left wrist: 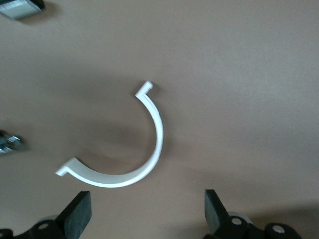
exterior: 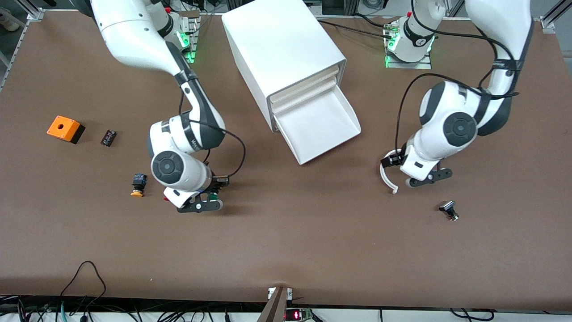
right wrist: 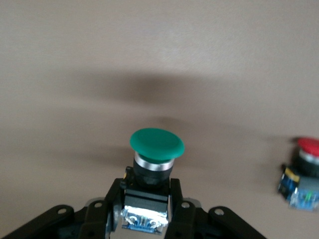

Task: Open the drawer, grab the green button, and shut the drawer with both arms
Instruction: 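Lift the green button out with the right gripper while the left gripper approaches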

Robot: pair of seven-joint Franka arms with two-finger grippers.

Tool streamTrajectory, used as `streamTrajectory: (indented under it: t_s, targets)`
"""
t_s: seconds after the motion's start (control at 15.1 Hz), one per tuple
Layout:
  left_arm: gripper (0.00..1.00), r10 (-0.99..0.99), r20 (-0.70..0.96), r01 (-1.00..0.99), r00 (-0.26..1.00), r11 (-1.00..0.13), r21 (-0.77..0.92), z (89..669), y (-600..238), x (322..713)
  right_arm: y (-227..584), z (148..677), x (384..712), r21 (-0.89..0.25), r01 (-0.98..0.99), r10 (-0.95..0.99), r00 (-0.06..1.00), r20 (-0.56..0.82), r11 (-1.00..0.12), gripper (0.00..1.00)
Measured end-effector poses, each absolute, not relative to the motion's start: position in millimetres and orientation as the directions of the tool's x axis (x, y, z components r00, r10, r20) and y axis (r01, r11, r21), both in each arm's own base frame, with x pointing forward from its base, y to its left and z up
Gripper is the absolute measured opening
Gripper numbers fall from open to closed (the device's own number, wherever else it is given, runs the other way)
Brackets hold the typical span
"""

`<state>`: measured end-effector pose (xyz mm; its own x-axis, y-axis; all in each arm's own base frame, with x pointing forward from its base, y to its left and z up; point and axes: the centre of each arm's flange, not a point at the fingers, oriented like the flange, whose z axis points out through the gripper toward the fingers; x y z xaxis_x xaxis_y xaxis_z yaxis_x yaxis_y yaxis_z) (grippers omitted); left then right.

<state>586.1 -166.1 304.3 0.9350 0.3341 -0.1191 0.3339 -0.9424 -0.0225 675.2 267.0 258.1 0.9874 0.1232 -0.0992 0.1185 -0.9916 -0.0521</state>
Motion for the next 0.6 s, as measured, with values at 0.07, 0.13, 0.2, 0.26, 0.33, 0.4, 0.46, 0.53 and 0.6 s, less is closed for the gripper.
streamTrajectory:
  t_s: [0.07, 0.13, 0.2, 0.26, 0.33, 0.4, 0.46, 0.53, 0.6]
  targets:
    - [1.00, 0.358, -0.118, 0.357, 0.926, -0.934, -0.026, 295, -179, 580, 252, 250, 678, -0.062, 0.140, 0.146, 0.985, -0.097, -0.988, 0.42]
    - [1.00, 0.382, -0.116, 0.381, 0.917, -0.924, -0.029, 286, -192, 573, 236, 243, 681, -0.068, 0.160, 0.166, 0.981, -0.099, -0.985, 0.42]
    - [1.00, 0.402, -0.115, 0.401, 0.908, -0.915, -0.032, 278, -205, 565, 221, 237, 683, -0.071, 0.173, 0.179, 0.978, -0.103, -0.982, 0.42]
    - [1.00, 0.414, -0.115, 0.413, 0.903, -0.910, -0.035, 270, -218, 558, 207, 232, 685, -0.073, 0.177, 0.184, 0.977, -0.109, -0.981, 0.42]
    - [1.00, 0.419, -0.114, 0.418, 0.901, -0.908, -0.036, 264, -229, 553, 197, 227, 685, -0.075, 0.178, 0.186, 0.976, -0.116, -0.981, 0.42]
    - [1.00, 0.422, -0.112, 0.421, 0.900, -0.907, -0.034, 259, -238, 549, 192, 222, 685, -0.076, 0.175, 0.184, 0.975, -0.123, -0.982, 0.42]
    - [1.00, 0.425, -0.112, 0.424, 0.898, -0.905, -0.034, 256, -246, 546, 190, 216, 684, -0.078, 0.170, 0.179, 0.976, -0.128, -0.982, 0.42]
    - [1.00, 0.432, -0.112, 0.431, 0.895, -0.902, -0.036, 253, -254, 542, 189, 210, 682, -0.085, 0.161, 0.171, 0.976, -0.134, -0.983, 0.42]
    - [1.00, 0.440, -0.111, 0.439, 0.891, -0.898, -0.038, 252, -261, 539, 189, 202, 680, -0.095, 0.149, 0.162, 0.977, -0.142, -0.984, 0.42]
